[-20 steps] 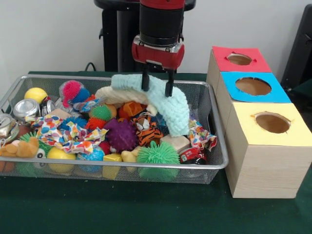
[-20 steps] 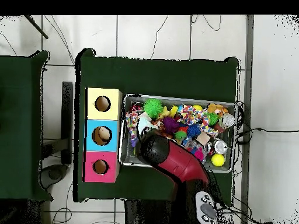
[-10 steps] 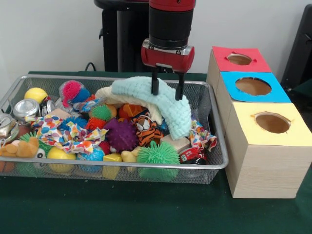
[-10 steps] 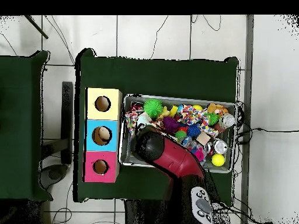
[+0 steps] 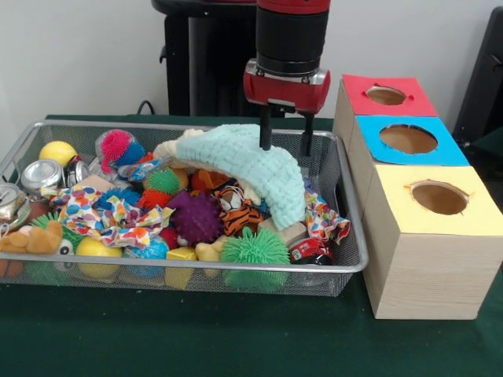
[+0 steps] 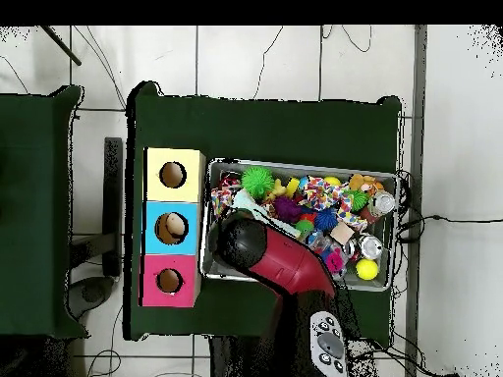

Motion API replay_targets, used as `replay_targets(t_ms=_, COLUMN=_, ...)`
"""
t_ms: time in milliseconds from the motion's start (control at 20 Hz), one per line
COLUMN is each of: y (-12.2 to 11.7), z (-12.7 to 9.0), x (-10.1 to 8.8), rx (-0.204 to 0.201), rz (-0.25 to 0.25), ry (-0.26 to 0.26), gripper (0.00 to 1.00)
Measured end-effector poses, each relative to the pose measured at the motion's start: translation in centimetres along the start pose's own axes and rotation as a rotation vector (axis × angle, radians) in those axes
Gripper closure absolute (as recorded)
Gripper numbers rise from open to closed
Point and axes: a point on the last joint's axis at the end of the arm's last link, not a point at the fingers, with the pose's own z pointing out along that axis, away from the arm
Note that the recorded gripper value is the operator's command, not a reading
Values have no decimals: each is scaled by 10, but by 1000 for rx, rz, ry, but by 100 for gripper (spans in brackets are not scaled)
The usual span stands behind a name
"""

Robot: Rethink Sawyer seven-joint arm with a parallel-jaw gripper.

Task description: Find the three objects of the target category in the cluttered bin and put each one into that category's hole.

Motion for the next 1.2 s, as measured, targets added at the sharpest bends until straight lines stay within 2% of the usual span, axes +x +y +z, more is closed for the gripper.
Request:
replay_targets(t_ms=250, y=10, z=-11, x=4, rx=1, rz=-21, ry=22, gripper=0)
replay_targets(t_ms=550, y=11, z=-32, x=-6, rx=-5, rz=-22, ry=18, gripper=0)
replay_targets(t_ms=800, y=8, z=-43, x=-25, rx=-10, rz=-15, ry=-20, gripper=0)
replay_targets(t_ms=1200, y=-1, z=-46, x=-61, rx=-9, rz=-9, ry=-71, gripper=0)
